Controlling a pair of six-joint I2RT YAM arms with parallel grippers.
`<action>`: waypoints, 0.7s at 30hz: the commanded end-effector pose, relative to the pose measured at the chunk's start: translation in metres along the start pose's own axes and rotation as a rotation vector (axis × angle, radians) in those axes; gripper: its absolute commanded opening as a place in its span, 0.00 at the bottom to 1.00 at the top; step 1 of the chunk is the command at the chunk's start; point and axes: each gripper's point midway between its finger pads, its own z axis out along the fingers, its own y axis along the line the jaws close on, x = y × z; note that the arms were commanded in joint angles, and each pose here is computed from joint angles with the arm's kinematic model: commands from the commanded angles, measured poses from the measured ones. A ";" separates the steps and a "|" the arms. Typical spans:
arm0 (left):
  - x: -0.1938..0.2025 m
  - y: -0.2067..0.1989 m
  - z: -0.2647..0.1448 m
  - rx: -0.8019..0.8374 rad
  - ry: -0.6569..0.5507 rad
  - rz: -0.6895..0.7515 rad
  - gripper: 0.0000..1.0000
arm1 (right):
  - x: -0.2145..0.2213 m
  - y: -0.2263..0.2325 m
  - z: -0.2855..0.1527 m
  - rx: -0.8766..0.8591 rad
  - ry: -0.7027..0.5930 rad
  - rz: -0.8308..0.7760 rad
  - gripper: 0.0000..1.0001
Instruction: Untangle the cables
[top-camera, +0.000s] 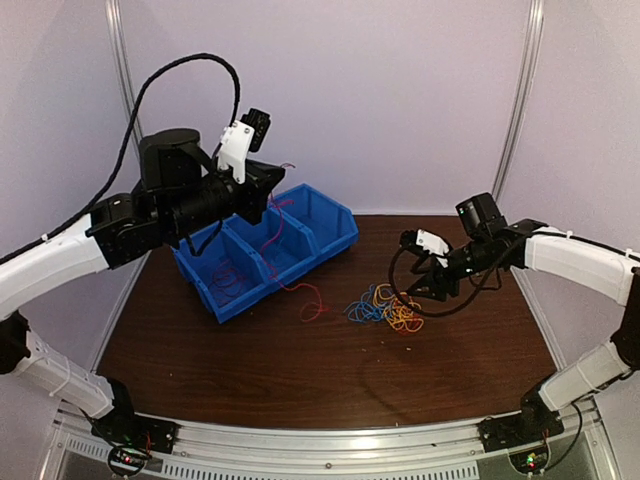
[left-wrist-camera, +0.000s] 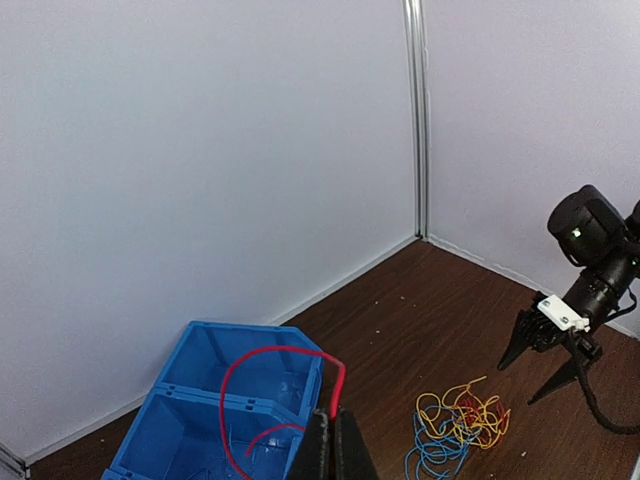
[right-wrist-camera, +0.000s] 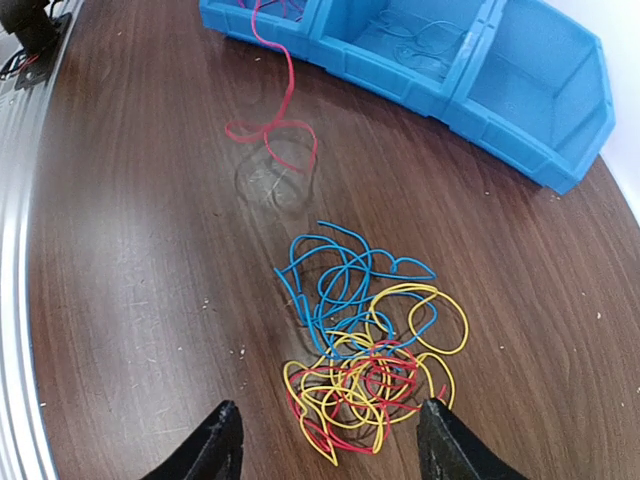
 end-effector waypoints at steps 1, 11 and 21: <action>-0.034 0.015 -0.002 -0.024 -0.061 -0.051 0.00 | -0.001 -0.020 -0.014 0.140 -0.065 0.033 0.60; -0.068 0.034 0.009 -0.065 -0.038 -0.049 0.00 | 0.038 -0.040 0.004 0.237 0.027 0.071 0.61; -0.119 0.081 -0.011 -0.210 -0.104 0.039 0.00 | 0.048 -0.039 0.012 0.225 0.054 0.060 0.60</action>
